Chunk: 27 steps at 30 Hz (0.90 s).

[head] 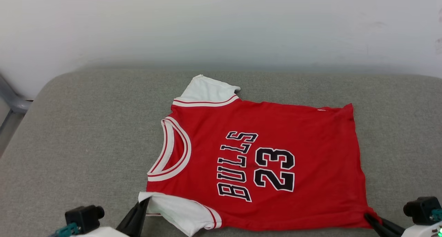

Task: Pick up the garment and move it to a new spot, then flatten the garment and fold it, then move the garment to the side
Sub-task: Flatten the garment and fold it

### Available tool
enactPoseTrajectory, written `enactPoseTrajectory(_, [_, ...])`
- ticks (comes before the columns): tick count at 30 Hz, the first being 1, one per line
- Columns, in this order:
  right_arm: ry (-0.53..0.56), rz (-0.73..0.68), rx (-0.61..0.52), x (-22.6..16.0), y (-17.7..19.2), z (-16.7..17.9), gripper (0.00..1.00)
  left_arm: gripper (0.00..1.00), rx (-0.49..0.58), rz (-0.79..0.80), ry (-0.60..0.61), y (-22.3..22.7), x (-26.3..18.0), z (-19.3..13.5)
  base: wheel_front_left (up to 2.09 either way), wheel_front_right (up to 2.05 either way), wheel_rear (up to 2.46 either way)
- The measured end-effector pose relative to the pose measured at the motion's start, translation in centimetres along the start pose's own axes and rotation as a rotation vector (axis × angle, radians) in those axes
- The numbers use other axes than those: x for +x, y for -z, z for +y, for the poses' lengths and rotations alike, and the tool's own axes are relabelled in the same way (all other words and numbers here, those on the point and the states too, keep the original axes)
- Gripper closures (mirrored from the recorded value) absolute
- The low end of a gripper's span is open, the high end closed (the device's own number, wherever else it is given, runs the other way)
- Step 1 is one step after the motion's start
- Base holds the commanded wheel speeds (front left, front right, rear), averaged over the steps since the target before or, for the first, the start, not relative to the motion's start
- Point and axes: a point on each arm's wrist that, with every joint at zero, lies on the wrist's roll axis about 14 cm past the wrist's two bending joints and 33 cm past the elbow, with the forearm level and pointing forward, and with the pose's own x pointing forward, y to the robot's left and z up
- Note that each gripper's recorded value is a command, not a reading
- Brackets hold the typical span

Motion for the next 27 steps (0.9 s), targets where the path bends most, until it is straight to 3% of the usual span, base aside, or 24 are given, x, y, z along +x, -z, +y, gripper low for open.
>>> enactPoseTrajectory(13, [0.005,-0.017,0.009,3.0,-3.9,-1.4,1.0,1.0,0.122,-0.014,0.113,-3.8,8.9,-1.7,0.0,0.0,0.0])
enactPoseTrajectory(27, [0.042,0.033,0.01,7.8,-5.0,-4.5,1.0,1.0,0.136,0.079,0.06,-2.2,15.8,1.3,0.0,0.0,0.0])
